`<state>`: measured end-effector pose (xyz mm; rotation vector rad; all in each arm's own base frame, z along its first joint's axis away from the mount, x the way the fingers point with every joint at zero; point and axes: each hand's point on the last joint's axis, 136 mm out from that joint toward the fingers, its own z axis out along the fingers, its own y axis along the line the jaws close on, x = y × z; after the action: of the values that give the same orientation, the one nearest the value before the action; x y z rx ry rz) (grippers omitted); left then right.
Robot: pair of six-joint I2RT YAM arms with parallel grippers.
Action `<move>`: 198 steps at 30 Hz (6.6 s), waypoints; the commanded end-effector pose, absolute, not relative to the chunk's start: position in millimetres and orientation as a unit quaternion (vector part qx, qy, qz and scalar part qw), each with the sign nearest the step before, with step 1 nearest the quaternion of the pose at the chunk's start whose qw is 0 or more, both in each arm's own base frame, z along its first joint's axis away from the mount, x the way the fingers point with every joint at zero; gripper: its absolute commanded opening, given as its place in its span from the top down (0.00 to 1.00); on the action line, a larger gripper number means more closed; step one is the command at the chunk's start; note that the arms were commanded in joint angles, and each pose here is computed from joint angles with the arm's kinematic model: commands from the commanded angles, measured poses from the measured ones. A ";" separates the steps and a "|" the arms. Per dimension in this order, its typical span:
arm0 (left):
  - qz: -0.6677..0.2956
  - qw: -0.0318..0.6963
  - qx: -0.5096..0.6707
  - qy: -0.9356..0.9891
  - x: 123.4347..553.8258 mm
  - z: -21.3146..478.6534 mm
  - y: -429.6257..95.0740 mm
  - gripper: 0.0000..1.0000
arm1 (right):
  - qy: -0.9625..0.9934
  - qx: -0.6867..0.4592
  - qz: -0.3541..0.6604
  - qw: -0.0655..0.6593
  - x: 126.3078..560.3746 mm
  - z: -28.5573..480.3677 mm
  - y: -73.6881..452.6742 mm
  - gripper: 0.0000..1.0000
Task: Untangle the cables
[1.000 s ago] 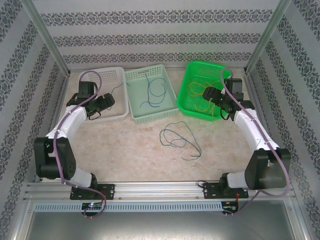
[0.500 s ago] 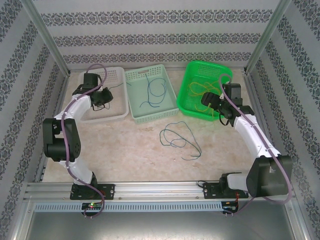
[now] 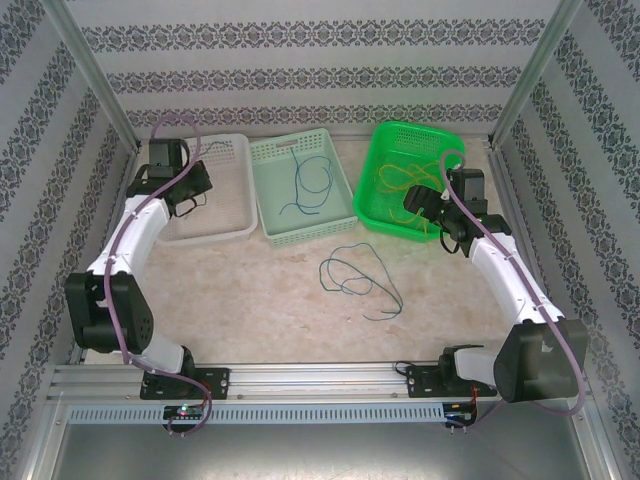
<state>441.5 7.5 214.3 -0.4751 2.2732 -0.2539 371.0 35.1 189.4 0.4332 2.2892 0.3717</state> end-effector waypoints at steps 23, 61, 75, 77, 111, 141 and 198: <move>-0.082 0.289 -0.221 0.928 463.2 138.2 17.0 0.23 | 0.952 0.115 0.139 0.248 287.5 126.1 86.8 0.29; -0.176 0.398 -0.085 0.896 361.8 189.4 -107.8 0.00 | 0.965 0.215 0.143 0.051 149.3 34.8 125.8 0.41; -0.160 0.399 -0.082 0.899 358.7 188.2 -103.1 0.00 | 0.966 0.187 0.128 0.127 177.5 59.1 129.9 1.00; -0.160 0.396 -0.082 0.900 358.6 186.1 -103.5 0.00 | 0.962 0.179 0.130 0.161 183.0 75.1 129.7 1.00; -0.391 0.433 0.001 0.812 337.6 243.3 -194.7 0.00 | 0.810 0.248 0.308 0.433 288.9 219.1 146.2 1.00; -0.390 0.459 0.017 0.798 352.2 261.0 -215.1 0.05 | 0.760 0.288 0.432 0.391 296.6 233.0 186.9 1.00; 0.178 0.297 0.454 0.821 318.7 166.7 -172.4 0.95 | 0.940 -0.209 0.023 0.270 249.3 213.7 138.4 1.00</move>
<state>319.8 -172.9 154.5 1.1605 2.2562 0.4241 256.8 139.6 225.8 -0.4654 2.5087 0.1101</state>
